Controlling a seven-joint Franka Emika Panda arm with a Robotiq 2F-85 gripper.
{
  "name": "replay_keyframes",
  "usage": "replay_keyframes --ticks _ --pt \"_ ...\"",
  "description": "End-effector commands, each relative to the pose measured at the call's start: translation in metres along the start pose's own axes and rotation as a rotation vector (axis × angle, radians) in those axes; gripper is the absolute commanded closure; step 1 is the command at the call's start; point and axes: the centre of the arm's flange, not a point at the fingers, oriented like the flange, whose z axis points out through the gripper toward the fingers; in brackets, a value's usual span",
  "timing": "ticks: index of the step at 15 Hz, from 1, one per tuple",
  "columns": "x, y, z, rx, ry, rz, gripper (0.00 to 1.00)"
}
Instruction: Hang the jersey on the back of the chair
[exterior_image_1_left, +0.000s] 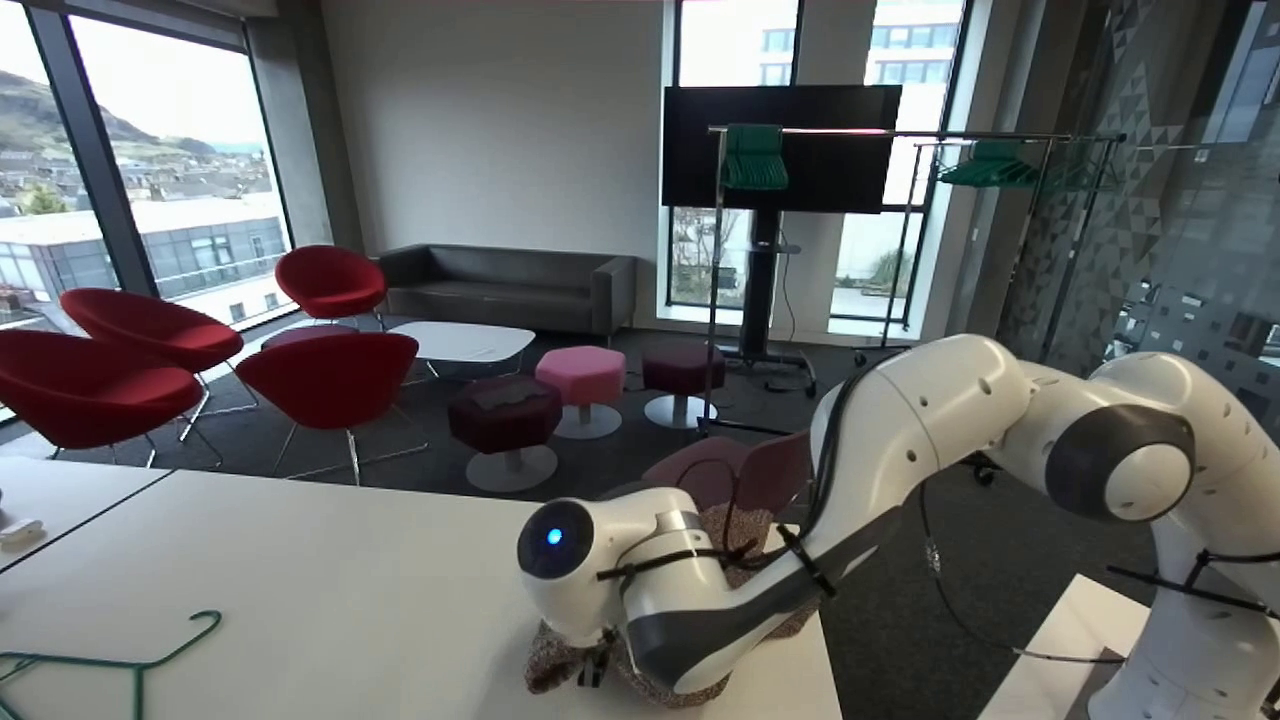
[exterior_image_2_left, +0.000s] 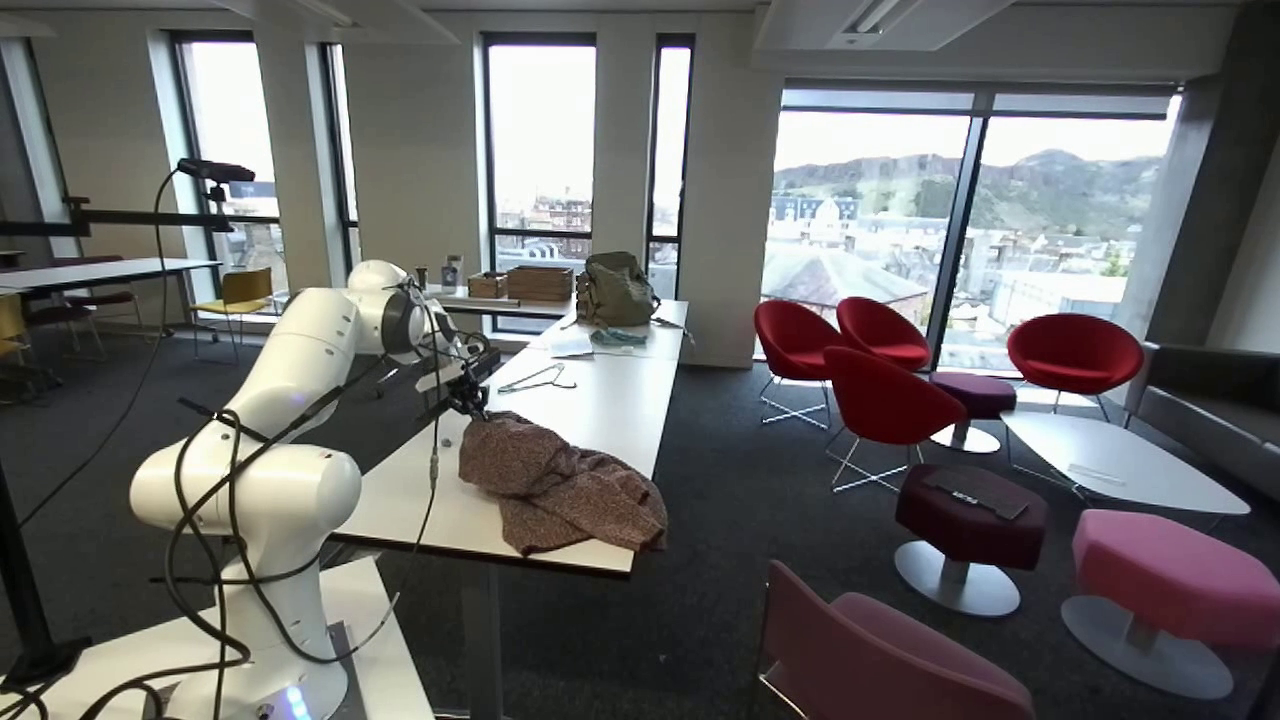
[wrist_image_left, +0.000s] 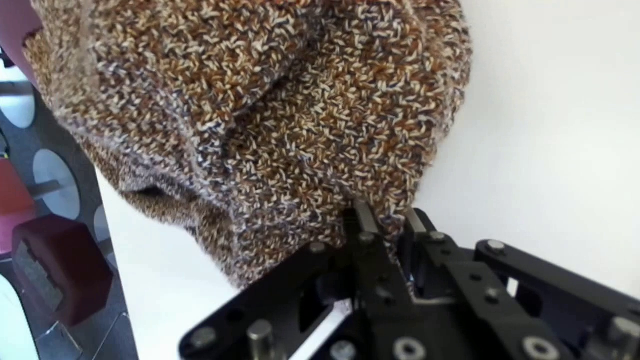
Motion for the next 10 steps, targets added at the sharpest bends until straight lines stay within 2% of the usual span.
replay_keyframes --ticks 1,4,10 --pt "-0.046 0.044 -0.068 0.074 0.144 0.075 0.97" --pt "-0.064 0.069 -0.112 0.082 0.223 0.154 0.97" --pt "-0.114 0.121 -0.174 0.134 0.383 0.212 0.97"
